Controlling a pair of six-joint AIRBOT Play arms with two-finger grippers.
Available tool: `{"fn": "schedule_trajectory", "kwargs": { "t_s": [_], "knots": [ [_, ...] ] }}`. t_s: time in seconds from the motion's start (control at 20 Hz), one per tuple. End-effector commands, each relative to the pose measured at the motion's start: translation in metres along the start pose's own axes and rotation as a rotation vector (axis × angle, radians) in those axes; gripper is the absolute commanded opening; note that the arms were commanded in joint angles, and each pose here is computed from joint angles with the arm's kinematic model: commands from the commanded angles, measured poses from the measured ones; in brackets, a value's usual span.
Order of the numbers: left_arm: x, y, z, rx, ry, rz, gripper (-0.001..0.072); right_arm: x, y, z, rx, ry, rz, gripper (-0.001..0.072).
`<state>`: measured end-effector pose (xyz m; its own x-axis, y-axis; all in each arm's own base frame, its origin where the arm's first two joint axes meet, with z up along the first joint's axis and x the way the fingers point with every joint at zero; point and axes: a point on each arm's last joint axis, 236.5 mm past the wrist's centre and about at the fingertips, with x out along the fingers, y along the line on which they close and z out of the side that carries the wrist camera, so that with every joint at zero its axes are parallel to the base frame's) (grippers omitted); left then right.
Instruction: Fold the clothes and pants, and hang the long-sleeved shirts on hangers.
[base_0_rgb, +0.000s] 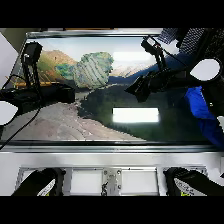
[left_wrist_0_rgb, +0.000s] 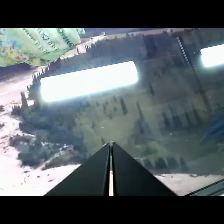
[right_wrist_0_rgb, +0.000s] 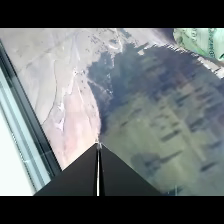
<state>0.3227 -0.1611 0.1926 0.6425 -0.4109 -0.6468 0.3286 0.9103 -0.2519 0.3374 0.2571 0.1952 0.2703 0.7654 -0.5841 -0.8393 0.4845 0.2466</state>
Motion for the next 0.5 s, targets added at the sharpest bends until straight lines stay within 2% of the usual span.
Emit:
{"fn": "schedule_trajectory", "kwargs": {
  "t_s": [0.0, 0.2, 0.25, 0.3, 0.35, 0.45],
  "knots": [
    [0.000, 0.000, 0.000, 0.000, 0.000, 0.001, 0.0009, 0.000, 0.000, 0.000, 0.000, 0.001, 0.002, 0.0015],
    [0.000, 0.000, 0.004, 0.001, -0.017, -0.001, 0.0010, 0.000, 0.000, 0.000, 0.000, 0.001, 0.002, 0.0016],
    [0.000, -0.001, 0.010, 0.005, -0.044, -0.003, 0.0090, 0.000, 0.000, 0.000, 0.000, 0.001, 0.002, 0.0015],
    [0.000, -0.001, 0.020, 0.005, -0.085, -0.006, 0.0478, 0.000, 0.000, 0.000, 0.000, 0.001, 0.002, 0.0015],
    [0.002, -0.001, 0.030, 0.005, -0.122, -0.007, 0.0720, 0.000, 0.000, 0.000, 0.000, 0.001, 0.002, 0.0015],
    [0.018, 0.005, 0.045, 0.019, -0.128, 0.021, 0.0716, 0.000, 0.000, 0.000, 0.000, 0.001, 0.002, 0.0015]
  ]
}}
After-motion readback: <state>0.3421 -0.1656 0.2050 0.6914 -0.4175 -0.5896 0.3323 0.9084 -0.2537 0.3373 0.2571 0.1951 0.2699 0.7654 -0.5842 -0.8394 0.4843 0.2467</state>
